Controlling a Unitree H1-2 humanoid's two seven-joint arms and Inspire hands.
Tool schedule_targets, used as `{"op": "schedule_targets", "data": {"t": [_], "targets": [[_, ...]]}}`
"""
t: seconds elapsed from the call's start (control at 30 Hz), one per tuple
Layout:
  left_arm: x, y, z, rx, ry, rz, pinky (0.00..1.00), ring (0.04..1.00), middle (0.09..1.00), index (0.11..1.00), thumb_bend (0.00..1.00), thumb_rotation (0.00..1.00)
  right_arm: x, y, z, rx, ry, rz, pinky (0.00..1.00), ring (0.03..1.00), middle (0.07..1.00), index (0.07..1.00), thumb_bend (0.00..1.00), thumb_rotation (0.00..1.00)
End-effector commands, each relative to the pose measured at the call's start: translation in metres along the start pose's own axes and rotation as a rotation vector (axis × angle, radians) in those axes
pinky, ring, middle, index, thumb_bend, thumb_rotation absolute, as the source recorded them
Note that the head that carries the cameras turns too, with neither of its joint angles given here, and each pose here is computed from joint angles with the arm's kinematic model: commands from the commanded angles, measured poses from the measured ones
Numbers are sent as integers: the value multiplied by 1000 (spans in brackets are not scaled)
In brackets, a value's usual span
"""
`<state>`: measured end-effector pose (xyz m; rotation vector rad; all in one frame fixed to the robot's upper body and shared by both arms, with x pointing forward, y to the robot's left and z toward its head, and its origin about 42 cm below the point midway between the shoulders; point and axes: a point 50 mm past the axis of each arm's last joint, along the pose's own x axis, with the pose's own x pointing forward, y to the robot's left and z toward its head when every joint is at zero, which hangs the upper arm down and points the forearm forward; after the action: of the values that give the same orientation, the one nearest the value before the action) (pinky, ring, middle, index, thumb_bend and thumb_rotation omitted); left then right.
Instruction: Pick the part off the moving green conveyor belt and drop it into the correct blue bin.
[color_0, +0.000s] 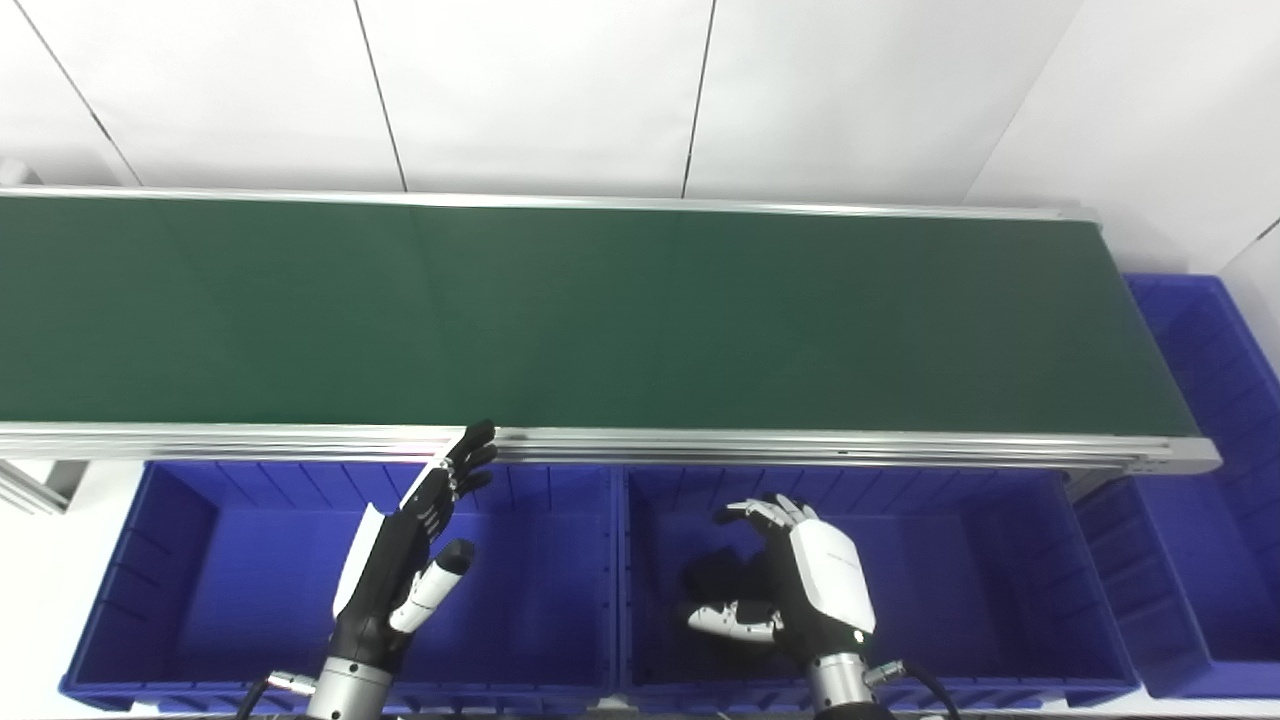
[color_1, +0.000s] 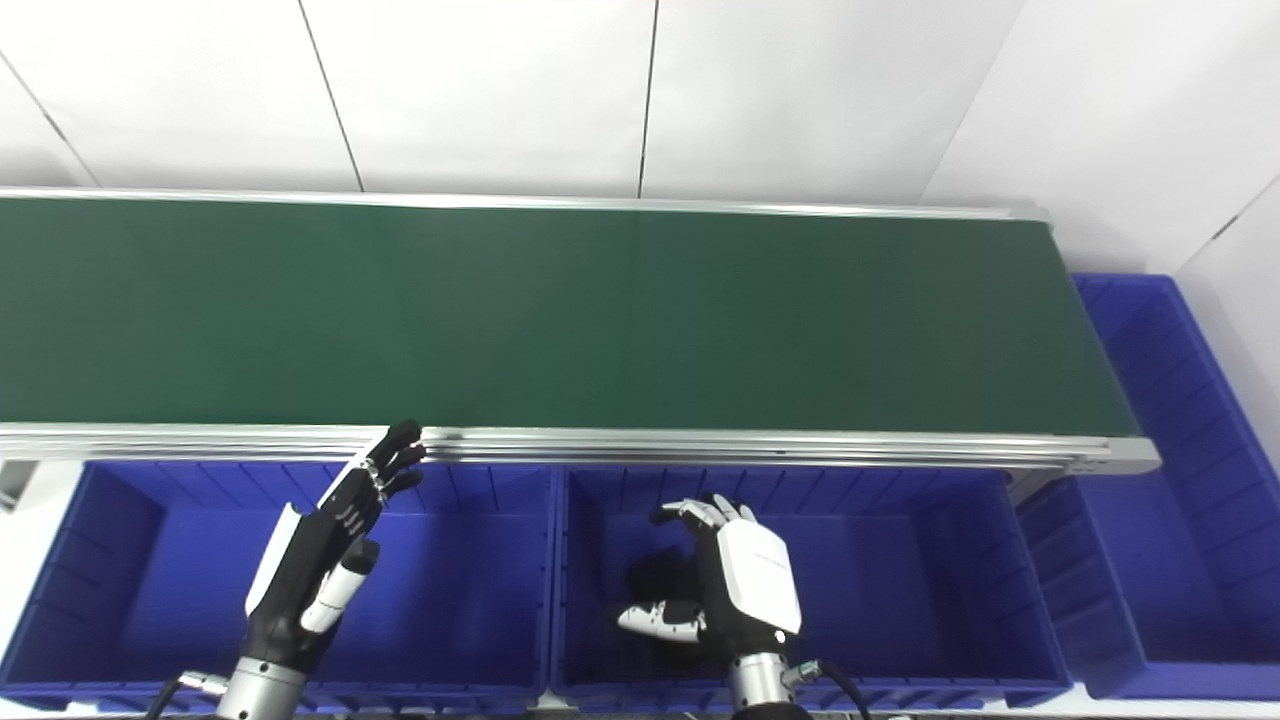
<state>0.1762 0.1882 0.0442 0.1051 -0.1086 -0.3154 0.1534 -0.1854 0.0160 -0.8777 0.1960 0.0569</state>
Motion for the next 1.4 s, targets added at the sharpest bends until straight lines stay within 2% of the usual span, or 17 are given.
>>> {"op": "schedule_targets", "data": {"t": [0.0, 0.17, 0.3, 0.37, 0.43, 0.47, 0.5, 0.63, 0.73, 0.8, 1.37], "targets": [[4, 1, 10, 1, -64, -5, 855, 890, 919, 892, 694, 905, -1, -7, 5, 12, -7, -28, 996, 985, 946, 917, 853, 375], [4, 1, 10, 6, -64, -5, 852, 890, 919, 894, 699, 911, -8, -9, 5, 38, -60, -77, 1000, 1000, 989, 965, 902, 495], [3, 1, 11, 8, -64, -8, 851, 891, 919, 894, 689, 911, -16, -12, 8, 124, -79, -139, 995, 1000, 998, 992, 942, 579], [3, 1, 11, 12, -64, -11, 848, 890, 923, 893, 689, 914, -22, -15, 12, 203, -94, -150, 908, 994, 1000, 999, 945, 626], [2, 1, 11, 11, -63, -14, 848, 891, 925, 894, 688, 915, -27, -18, 14, 264, -131, -149, 888, 992, 1000, 1000, 933, 643], [2, 0, 11, 12, -63, -14, 845, 891, 924, 892, 683, 912, -29, -20, 16, 306, -162, -149, 902, 979, 1000, 1000, 949, 747], [2, 0, 11, 14, -63, -13, 843, 890, 923, 892, 679, 909, -30, -22, 17, 348, -191, -147, 905, 967, 1000, 1000, 965, 809], [2, 1, 9, 19, -55, -19, 848, 894, 926, 893, 675, 895, -31, -23, 16, 509, -253, -121, 911, 953, 994, 1000, 993, 904], [1, 1, 8, 22, -54, -21, 847, 894, 926, 892, 672, 887, -30, -22, 15, 610, -286, -97, 959, 965, 992, 1000, 929, 888], [1, 1, 9, 25, -55, -23, 848, 894, 926, 892, 666, 885, -28, -20, 15, 637, -298, -97, 953, 958, 976, 1000, 927, 873], [1, 4, 9, 38, -55, -24, 846, 896, 926, 895, 687, 900, -10, -12, 32, 672, -324, -91, 916, 938, 938, 987, 896, 800]]}}
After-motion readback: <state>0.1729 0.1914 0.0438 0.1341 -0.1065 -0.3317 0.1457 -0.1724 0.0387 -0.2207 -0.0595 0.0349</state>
